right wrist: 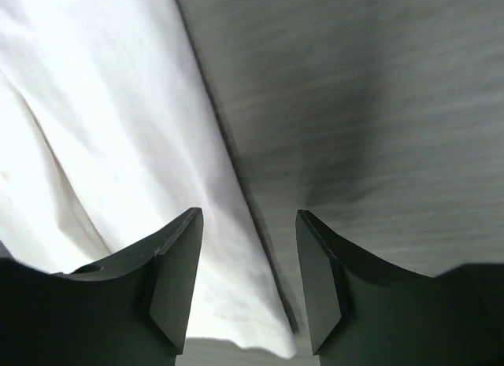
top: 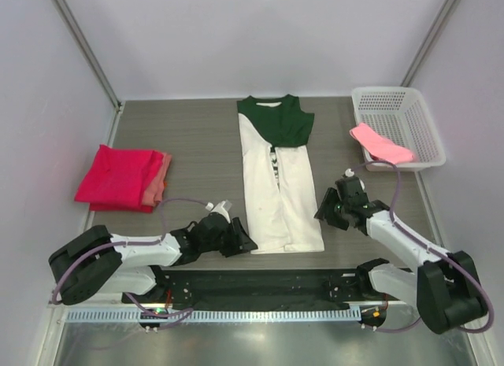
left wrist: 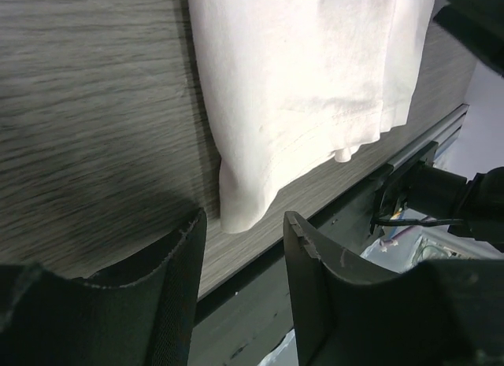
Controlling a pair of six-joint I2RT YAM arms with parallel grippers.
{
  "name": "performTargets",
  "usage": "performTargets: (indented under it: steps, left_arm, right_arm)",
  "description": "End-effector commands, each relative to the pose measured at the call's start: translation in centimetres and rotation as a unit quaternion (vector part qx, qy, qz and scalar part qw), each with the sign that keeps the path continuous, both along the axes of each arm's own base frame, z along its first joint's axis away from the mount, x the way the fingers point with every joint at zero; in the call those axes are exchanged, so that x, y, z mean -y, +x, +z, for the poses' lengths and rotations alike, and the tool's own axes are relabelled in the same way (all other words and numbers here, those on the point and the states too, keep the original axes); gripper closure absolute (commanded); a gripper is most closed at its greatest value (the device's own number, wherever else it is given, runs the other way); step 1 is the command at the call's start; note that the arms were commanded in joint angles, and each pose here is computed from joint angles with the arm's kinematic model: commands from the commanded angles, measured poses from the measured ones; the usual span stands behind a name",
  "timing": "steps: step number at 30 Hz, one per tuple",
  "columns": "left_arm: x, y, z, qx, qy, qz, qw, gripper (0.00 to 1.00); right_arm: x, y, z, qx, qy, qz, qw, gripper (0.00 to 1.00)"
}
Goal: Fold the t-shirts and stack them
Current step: Fold the tshirt
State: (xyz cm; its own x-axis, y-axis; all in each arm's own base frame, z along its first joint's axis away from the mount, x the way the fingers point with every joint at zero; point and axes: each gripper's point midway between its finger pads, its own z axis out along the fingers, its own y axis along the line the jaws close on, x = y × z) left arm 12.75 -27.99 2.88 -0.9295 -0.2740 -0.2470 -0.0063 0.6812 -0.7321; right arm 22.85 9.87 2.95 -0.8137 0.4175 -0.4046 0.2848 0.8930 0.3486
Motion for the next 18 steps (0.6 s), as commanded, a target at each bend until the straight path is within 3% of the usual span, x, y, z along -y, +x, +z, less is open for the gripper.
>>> performTargets:
  steps: [1,2,5,6,8,18]
  left_arm:
    - [-1.4,-0.2,-2.5,-0.011,0.055,0.005,0.998,0.54]
    - [-1.2,-0.1,-2.8,-0.013,0.056,0.007,0.998,0.54]
    - [-0.9,0.3,-3.4,-0.015,0.063,0.009,0.998,0.71]
    - [-1.0,0.3,-3.6,-0.016,0.065,0.012,0.998,0.86]
    - [-0.9,0.4,-3.6,-0.015,0.053,0.015,0.998,0.99]
    - [-5.0,0.1,-3.7,-0.020,0.063,0.041,0.997,1.00]
  right_arm:
    - [-0.8,-1.7,0.5,0.016,0.000,0.000,1.000,0.44]
    - [-1.4,-2.3,0.7,0.017,-0.005,0.013,1.000,0.44]
    - [-1.7,-3.5,0.3,0.004,-0.012,0.016,1.000,0.44]
    - [-1.7,-3.7,0.2,0.000,-0.012,0.012,1.000,0.44]
    - [-1.9,-4.1,0.2,-0.001,-0.005,0.017,1.000,0.44]
    - [-3.2,-8.7,0.4,-0.036,0.004,0.057,0.998,0.44]
